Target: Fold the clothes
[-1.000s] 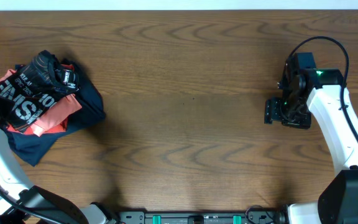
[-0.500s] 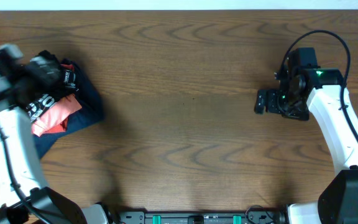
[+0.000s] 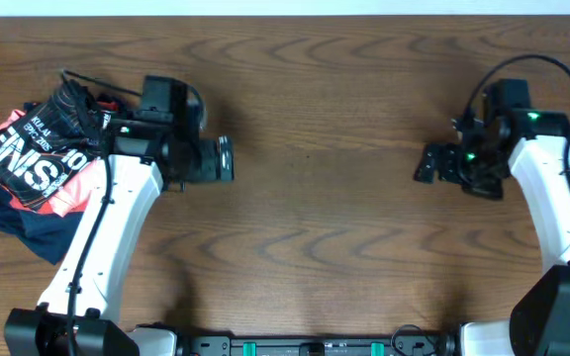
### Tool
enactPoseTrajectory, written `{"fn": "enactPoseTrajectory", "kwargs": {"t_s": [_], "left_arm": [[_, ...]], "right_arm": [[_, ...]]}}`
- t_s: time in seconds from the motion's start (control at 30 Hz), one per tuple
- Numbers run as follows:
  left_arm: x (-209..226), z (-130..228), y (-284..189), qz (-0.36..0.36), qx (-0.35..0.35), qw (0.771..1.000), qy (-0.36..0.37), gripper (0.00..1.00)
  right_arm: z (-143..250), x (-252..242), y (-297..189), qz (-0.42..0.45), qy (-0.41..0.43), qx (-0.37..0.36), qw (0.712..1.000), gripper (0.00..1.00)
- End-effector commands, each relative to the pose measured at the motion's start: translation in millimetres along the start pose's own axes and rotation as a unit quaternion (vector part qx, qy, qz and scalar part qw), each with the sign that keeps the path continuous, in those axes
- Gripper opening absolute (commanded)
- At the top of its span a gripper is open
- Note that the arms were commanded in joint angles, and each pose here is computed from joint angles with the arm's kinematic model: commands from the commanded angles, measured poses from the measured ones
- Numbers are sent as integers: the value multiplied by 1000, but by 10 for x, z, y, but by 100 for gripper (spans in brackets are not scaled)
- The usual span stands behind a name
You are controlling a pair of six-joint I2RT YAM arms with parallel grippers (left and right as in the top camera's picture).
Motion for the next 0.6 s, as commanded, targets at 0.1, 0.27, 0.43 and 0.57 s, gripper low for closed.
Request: {"fn": "enactPoseTrajectory", "kwargs": {"t_s": [0.1,0.27,0.43,0.57], "left_arm": [[126,253,-162,-62,58,996,-33,98],[97,448,-467,-60,-12,998,-28,98],[80,787,-729,-49,-145,988,-19,98],[97,1153,-737,-38,-239,970,-22,98]], "right_arm": [[94,-183,-273,-6,-16,-18,1000,99],[323,-145,-708,-16,-41,-118,992,99],[663,-165,-1040,-17,-73,-252,965,99],[986,-237,-1142,-12,-92,-347,933,99]]}}
Point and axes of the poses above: each gripper's point midway between its finger pads, its own y axis out along the fingers, its own x axis along the line the jaws close on, z = x × y, the point moved 9 cm from there along -y, back along the fingers, and after that the axes turned 8 degrees about y, right-handed, at the moved point
